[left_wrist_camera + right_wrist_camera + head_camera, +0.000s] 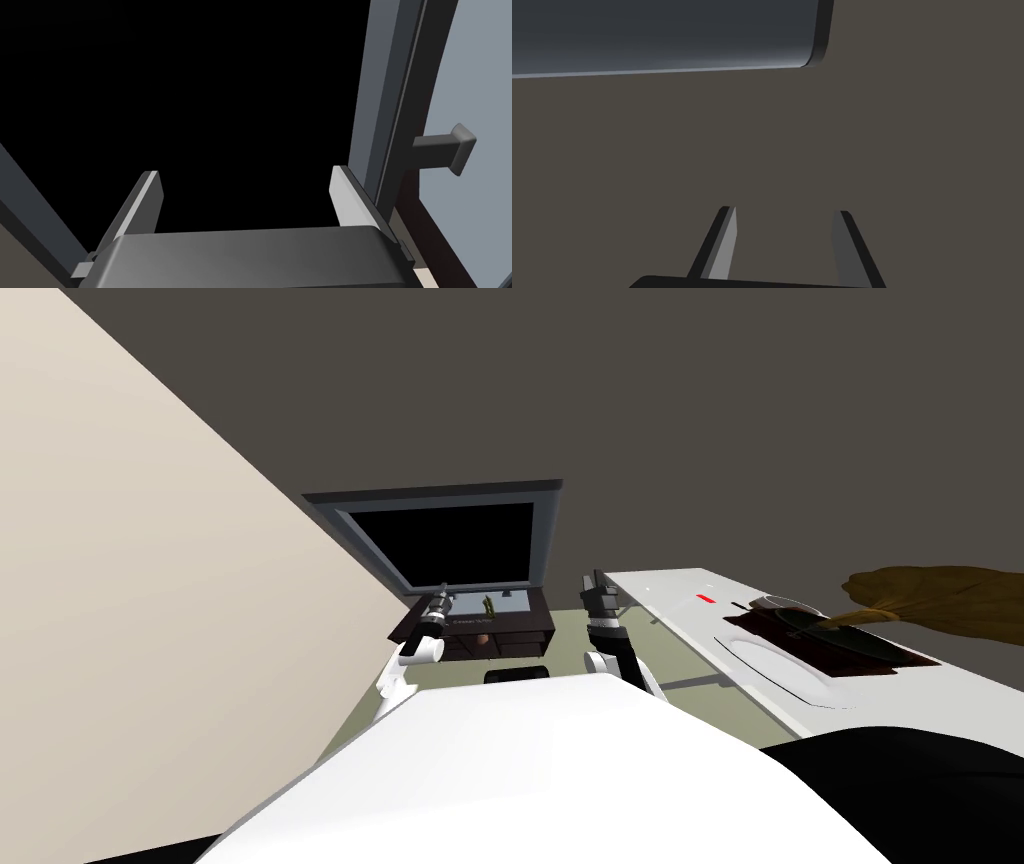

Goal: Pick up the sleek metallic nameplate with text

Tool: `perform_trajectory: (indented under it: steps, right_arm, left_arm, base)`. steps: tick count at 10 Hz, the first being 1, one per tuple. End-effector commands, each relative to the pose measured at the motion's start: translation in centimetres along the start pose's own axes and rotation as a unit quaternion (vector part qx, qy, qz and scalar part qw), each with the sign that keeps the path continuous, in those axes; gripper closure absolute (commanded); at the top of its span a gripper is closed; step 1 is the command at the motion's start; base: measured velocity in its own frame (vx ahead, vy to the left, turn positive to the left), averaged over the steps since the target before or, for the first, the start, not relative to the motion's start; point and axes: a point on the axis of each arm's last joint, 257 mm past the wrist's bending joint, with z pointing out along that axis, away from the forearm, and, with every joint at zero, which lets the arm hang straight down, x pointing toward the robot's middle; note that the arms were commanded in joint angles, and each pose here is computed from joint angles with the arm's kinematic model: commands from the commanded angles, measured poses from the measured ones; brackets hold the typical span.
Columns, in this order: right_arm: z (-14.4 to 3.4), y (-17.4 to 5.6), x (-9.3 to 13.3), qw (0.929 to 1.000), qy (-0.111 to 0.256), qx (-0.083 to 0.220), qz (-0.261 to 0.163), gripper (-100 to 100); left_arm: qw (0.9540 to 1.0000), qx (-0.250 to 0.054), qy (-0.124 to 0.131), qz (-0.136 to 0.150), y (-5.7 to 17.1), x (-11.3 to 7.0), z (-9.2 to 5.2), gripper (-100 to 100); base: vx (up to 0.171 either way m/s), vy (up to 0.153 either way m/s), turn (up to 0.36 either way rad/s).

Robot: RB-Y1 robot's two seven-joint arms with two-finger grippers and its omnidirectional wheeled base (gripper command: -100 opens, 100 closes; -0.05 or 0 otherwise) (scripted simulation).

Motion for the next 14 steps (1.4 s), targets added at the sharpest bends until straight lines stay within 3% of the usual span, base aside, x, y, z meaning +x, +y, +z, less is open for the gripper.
perform_trajectory:
  steps: [1,4,7,10,11,12,13,14]
  right_arm:
    - [0.0,0.0,0.0,1.0,0.0,0.0,0.0,0]
    - [0.0,0.0,0.0,1.0,0.0,0.0,0.0,0]
    - [0.0,0.0,0.0,1.0,0.0,0.0,0.0,0]
    - [0.0,0.0,0.0,1.0,0.0,0.0,0.0,0]
    - [0.0,0.0,0.0,1.0,0.0,0.0,0.0,0]
    - [0.0,0.0,0.0,1.0,0.0,0.0,0.0,0]
    - [0.0,0.0,0.0,1.0,0.0,0.0,0.0,0]
    - [0.0,0.0,0.0,1.0,0.0,0.0,0.0,0]
  left_arm:
    - [0.9995,-0.031,-0.004,0.007,1.9,-0.5,0.8,-100]
    - [0.9973,-0.072,-0.008,0.012,4.3,-1.1,1.5,-100]
    - [0.9921,-0.123,-0.014,0.017,7.3,-2.0,2.8,-100]
    - [0.9845,-0.174,-0.019,0.017,10.4,-2.5,2.9,-100]
    - [0.984,-0.176,-0.019,0.017,10.5,-2.5,2.9,-100]
    - [0.9788,-0.203,-0.021,0.016,12.0,-2.8,3.2,-100]
    - [0.9773,-0.21,-0.021,0.016,12.5,-2.8,3.1,-100]
    - [0.9718,-0.234,-0.022,0.013,13.7,-2.9,3.4,-100]
  base:
    - [-0.021,0.029,0.009]
    - [-0.015,0.026,0.004]
    - [-0.013,0.024,-0.001]
    - [-0.006,0.022,-0.009]
    - [-0.002,0.012,0.002]
    - [0.0,0.018,-0.01]
    - [0.0,0.02,-0.017]
    - [0.0,0.025,-0.026]
